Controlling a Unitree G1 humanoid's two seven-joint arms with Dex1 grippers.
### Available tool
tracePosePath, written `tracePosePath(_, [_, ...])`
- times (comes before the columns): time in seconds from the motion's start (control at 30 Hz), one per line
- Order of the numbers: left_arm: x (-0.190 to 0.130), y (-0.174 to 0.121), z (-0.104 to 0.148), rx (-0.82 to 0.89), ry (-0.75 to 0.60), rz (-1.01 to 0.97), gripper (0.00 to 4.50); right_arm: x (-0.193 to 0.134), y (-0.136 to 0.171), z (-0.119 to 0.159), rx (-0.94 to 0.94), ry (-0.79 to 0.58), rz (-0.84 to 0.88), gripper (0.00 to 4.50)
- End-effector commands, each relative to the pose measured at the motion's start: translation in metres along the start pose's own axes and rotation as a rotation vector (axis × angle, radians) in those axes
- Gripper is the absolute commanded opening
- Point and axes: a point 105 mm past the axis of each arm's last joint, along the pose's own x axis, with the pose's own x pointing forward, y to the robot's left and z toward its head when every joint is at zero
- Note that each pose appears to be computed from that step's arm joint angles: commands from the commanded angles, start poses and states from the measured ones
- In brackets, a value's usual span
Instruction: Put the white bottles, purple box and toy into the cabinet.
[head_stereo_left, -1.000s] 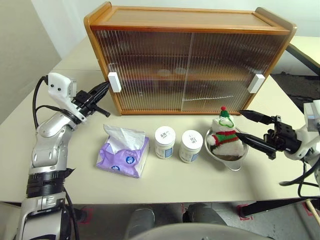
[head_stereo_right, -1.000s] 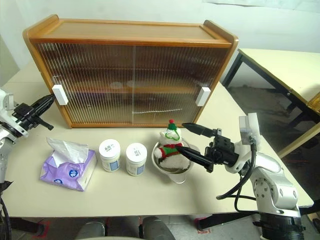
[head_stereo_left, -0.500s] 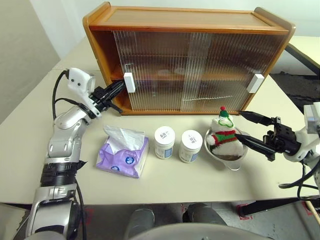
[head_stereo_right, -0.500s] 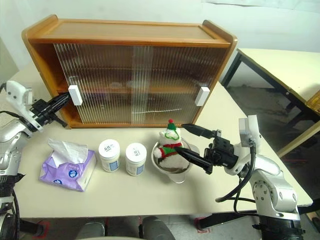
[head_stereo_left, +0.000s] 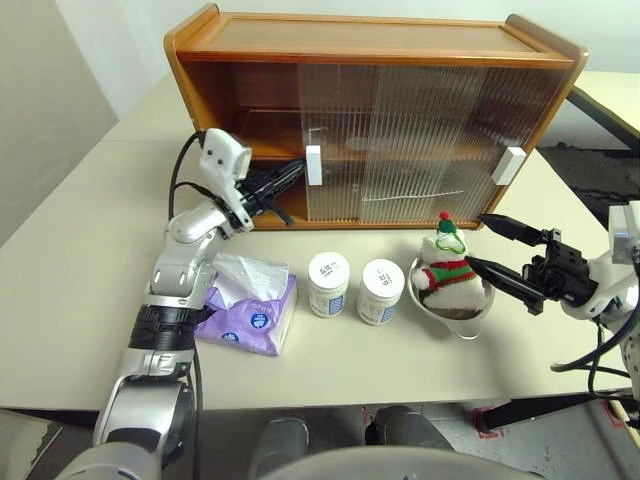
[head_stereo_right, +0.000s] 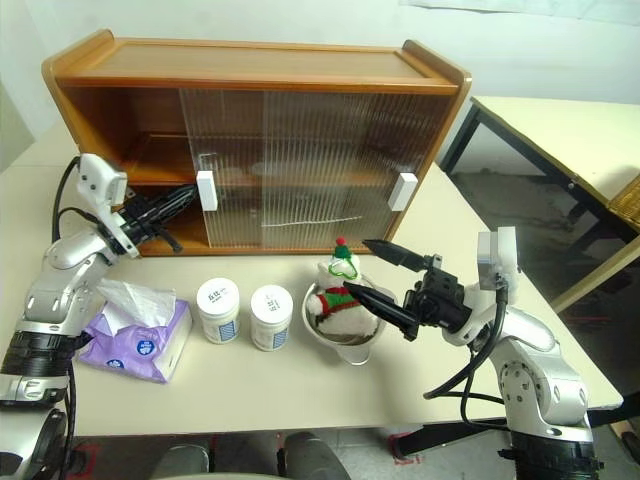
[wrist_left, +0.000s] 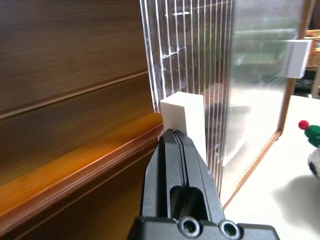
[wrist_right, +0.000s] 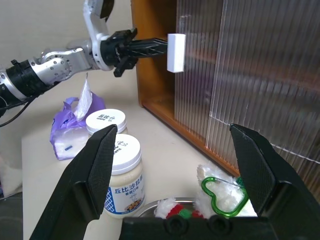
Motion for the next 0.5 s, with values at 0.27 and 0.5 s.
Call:
tracePosePath(0.27, [0.034,-0.028,-0.003,0.006,-0.005,-0.147,0.04,0.004,0.003,0.011,0.058,-0.067,-0.039,4.50])
tracePosePath(0.5, [0.048,-0.041,-0.002,0.027,-0.018,-0.221,0.04,0.009,0.008,0.008,0.058,-0.062,-0.035,4.50])
